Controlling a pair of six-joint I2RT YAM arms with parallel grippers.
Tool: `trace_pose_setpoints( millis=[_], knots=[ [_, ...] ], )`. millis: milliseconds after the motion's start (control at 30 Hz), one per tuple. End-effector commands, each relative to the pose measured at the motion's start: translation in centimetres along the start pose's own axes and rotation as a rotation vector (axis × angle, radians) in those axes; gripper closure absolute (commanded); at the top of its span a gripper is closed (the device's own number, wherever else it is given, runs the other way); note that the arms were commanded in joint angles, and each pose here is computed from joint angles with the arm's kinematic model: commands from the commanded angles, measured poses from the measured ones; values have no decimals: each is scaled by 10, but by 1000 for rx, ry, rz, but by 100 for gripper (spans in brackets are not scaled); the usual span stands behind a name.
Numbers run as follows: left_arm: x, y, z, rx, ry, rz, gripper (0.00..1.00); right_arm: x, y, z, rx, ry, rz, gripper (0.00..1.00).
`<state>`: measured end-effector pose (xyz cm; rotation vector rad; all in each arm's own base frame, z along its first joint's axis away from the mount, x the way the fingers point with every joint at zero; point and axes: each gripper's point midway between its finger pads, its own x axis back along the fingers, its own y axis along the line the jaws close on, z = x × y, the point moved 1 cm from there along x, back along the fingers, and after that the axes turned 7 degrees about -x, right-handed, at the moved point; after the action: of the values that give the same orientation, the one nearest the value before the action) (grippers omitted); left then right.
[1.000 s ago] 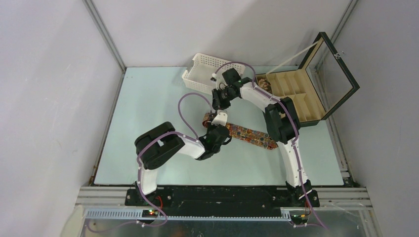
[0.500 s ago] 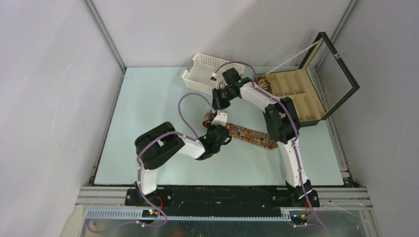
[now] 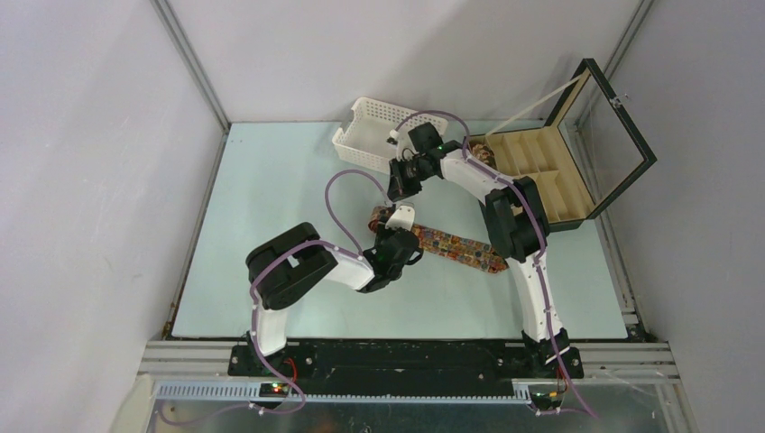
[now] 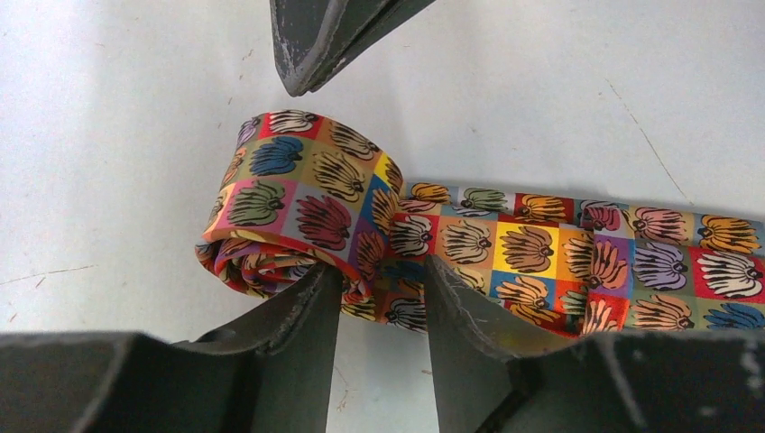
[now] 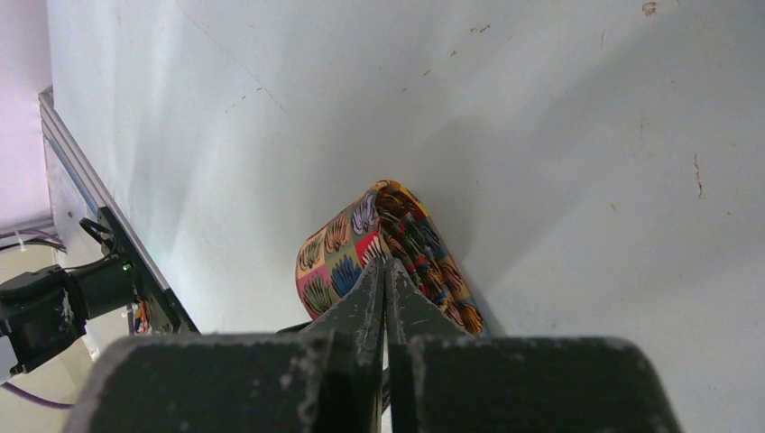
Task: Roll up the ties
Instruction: Roll the tie at the center of the board.
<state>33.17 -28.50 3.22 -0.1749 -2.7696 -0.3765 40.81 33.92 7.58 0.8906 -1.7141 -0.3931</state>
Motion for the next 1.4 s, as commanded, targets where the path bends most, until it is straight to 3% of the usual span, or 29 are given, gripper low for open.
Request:
trace_pose_setpoints(
  millis=[0,133,267,367,500,600,633,800,867,933,1033,1367],
  knots=[
    [1,0,-16,41,-33,-23,57,16,18,-16,35,-60,-30,100],
    [-1,-1,-15,34,-29,-22,65,21,18,-19,36,-79,-16,99],
    [-2,-2,-14,33,-28,-21,66,33,24,-29,51,-137,-8,78],
    [-2,-2,-14,33,-27,-19,66,41,28,-37,66,-184,5,54],
    [-2,-3,-14,31,-27,-18,67,54,37,-50,89,-254,17,41],
    [-2,-2,-14,32,-27,-18,67,60,48,-56,103,-283,-13,38],
    [-2,-2,-14,31,-27,-18,67,61,56,-55,109,-273,-47,40],
    [-1,-3,-15,30,-28,-15,68,49,77,-39,119,-156,-205,85],
    [-2,-3,-15,29,-27,-15,68,40,83,-28,108,-84,-271,95],
    [-2,-3,-14,28,-26,-14,68,30,85,-19,90,-15,-314,100],
    [-2,-3,-13,27,-24,-15,68,14,76,-8,62,61,-308,100],
    [-2,-3,-11,24,-21,-18,68,-3,52,8,19,135,-226,100]
  ],
)
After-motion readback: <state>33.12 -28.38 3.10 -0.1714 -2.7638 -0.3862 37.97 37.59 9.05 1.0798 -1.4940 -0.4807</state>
